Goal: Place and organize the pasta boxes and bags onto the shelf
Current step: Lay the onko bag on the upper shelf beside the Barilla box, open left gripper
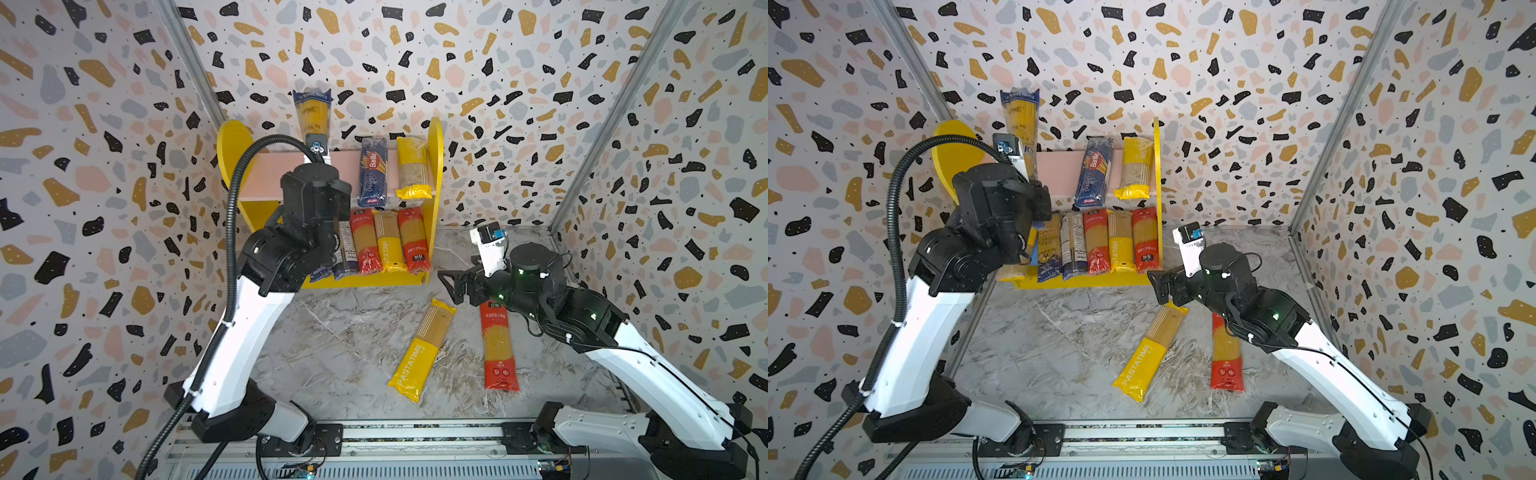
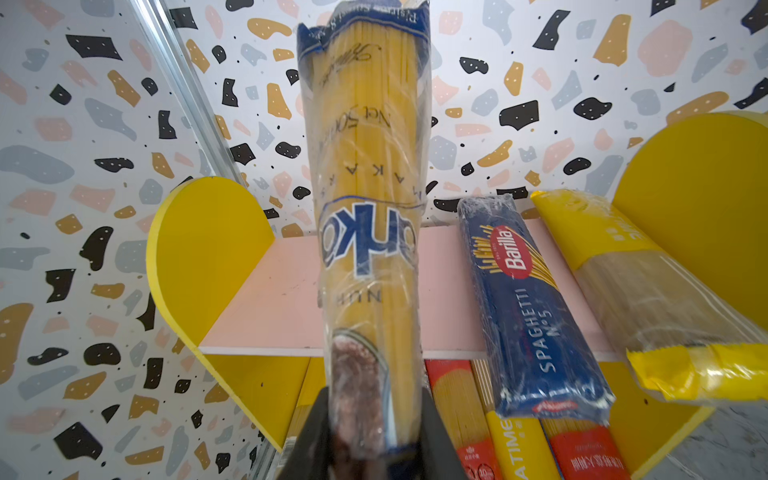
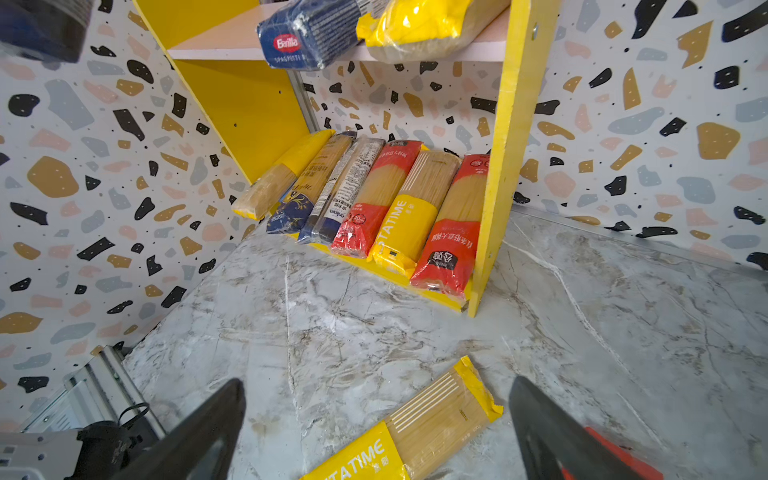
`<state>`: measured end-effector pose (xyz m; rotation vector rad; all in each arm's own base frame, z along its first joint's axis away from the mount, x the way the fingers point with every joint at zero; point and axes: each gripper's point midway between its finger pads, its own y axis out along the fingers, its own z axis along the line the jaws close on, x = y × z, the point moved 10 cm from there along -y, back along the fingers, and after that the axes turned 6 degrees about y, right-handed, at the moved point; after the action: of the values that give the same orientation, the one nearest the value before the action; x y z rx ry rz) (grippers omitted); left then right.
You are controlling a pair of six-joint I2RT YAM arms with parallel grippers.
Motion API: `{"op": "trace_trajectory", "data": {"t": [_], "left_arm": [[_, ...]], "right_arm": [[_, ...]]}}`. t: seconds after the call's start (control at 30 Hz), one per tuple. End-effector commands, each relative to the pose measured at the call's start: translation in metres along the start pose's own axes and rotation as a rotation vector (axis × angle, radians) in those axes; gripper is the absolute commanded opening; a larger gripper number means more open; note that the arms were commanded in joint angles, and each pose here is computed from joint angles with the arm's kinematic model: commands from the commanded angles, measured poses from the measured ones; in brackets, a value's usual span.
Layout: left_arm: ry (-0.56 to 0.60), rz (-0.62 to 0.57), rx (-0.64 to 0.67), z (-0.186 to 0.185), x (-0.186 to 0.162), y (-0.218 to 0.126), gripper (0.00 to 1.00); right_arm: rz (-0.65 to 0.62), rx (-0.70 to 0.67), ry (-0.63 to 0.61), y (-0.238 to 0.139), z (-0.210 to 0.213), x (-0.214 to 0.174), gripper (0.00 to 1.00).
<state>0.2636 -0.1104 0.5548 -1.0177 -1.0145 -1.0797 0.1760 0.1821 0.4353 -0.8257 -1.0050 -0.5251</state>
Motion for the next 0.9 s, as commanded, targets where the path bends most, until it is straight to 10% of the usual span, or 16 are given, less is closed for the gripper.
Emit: {"op": "trace_trajectory", "data": {"t": [0.0, 0.7, 0.87], "left_arm": [[-0.127, -0.169, -0.064, 0.019, 0.036, 0.004, 0.00], [-0.165, -0.104, -0.132, 0.007, 0.013, 0.105, 0.00], [-0.171, -0.125, -0.138, 0.010, 0.015, 0.099, 0.54]], "right_arm": [[-0.047, -0.001, 0.004, -0.005, -0.002, 0.015, 0.99], [0.010, -0.061, 0.040, 0.025, -0.028, 0.019, 0.99], [0.017, -0.062, 0.040, 0.032, -0.032, 0.019, 0.99]]}}
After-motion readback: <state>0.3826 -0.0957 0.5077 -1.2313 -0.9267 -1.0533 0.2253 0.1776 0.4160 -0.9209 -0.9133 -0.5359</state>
